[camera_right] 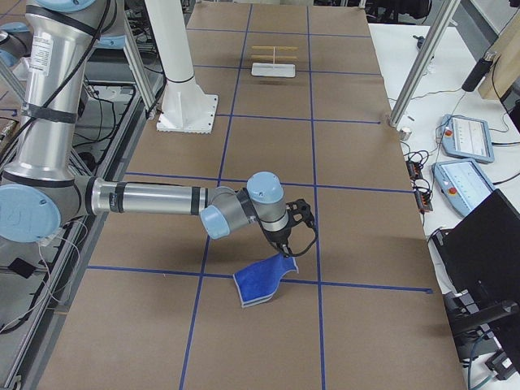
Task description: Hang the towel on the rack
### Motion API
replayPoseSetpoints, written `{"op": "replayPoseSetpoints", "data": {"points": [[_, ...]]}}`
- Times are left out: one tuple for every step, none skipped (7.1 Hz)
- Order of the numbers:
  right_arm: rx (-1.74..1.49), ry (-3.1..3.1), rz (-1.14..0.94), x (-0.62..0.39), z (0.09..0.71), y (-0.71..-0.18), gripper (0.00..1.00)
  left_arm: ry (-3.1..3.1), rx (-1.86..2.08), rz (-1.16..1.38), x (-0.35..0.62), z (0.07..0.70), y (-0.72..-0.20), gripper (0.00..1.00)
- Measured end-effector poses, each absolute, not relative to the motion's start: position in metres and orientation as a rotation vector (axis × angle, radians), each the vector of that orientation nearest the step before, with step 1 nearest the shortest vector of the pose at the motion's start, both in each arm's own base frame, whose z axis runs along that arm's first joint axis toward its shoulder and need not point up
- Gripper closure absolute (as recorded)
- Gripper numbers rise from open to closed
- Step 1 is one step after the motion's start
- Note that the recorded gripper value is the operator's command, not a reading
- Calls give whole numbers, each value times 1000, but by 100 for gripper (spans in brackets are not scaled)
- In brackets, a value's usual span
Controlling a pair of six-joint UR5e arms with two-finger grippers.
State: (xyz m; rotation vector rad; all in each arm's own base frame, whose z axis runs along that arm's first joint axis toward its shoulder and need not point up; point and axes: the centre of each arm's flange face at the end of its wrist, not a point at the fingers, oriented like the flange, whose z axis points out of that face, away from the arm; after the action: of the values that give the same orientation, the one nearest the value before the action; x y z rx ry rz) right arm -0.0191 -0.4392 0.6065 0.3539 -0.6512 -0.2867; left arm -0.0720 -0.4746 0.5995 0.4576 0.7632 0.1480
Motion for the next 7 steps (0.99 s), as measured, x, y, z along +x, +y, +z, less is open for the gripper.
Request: {"op": "replayPoseSetpoints", "data": {"points": [[375, -656, -292, -22, 567, -455, 100, 764, 464, 153, -71, 596, -477, 1], [410, -675, -305, -27, 532, -472, 100, 766, 478, 168, -66, 587, -483, 1], [448, -710, -322, -34, 500, -487, 100, 776, 499, 187, -58, 572, -493, 1], [485, -745, -345, -44, 470, -502, 100, 817, 504, 178, -49, 556, -503, 1], [514, -772, -364, -60, 441, -515, 100, 893, 484, 137, -35, 537, -511, 1], [535, -798, -371, -78, 412, -523, 100, 975, 450, 78, -15, 516, -518, 1], [554, -828, -367, -98, 380, -525, 100, 1053, 403, -2, 10, 495, -524, 1]]}}
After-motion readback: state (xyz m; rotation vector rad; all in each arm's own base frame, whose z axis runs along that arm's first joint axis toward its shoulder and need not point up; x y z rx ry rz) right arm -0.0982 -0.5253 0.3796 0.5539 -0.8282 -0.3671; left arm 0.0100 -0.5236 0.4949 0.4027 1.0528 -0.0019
